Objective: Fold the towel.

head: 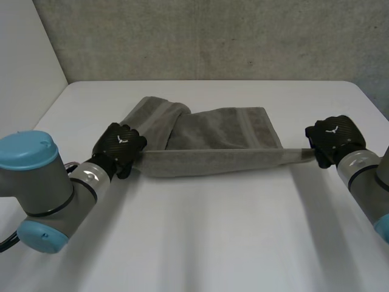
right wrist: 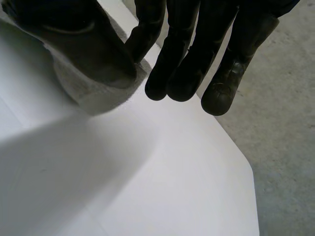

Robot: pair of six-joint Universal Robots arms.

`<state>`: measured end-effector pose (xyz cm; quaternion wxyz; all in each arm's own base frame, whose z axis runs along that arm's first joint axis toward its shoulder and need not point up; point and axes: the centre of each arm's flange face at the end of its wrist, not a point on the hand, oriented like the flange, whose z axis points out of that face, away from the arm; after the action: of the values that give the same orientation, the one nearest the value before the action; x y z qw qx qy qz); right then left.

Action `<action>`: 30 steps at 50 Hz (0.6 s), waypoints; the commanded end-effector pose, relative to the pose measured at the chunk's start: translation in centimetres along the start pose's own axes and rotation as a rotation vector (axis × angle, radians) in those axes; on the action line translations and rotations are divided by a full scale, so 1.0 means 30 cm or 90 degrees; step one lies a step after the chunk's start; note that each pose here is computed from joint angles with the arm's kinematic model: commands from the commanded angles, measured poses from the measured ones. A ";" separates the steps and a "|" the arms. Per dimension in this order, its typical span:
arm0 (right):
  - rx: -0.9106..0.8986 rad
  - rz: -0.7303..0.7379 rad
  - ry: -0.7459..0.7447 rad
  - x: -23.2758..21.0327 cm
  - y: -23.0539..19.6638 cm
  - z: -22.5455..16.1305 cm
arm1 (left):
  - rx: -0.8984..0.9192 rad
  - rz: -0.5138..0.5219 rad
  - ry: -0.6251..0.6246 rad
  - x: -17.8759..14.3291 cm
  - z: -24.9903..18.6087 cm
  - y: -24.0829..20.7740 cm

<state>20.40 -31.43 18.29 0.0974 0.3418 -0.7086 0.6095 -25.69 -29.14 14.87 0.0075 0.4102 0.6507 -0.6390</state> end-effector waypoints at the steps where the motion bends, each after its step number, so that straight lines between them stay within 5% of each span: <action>1: -0.006 0.018 0.010 0.025 0.013 0.008 | 0.005 0.000 -0.025 -0.009 0.052 0.066; 30: -0.024 0.026 0.068 0.136 0.055 0.040 | -0.039 -0.012 -0.076 -0.119 0.092 0.165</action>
<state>17.37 -33.61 18.82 0.1226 0.3002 -0.7188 0.6149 -22.34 -33.72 12.19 0.0501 0.3683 0.6710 -0.6415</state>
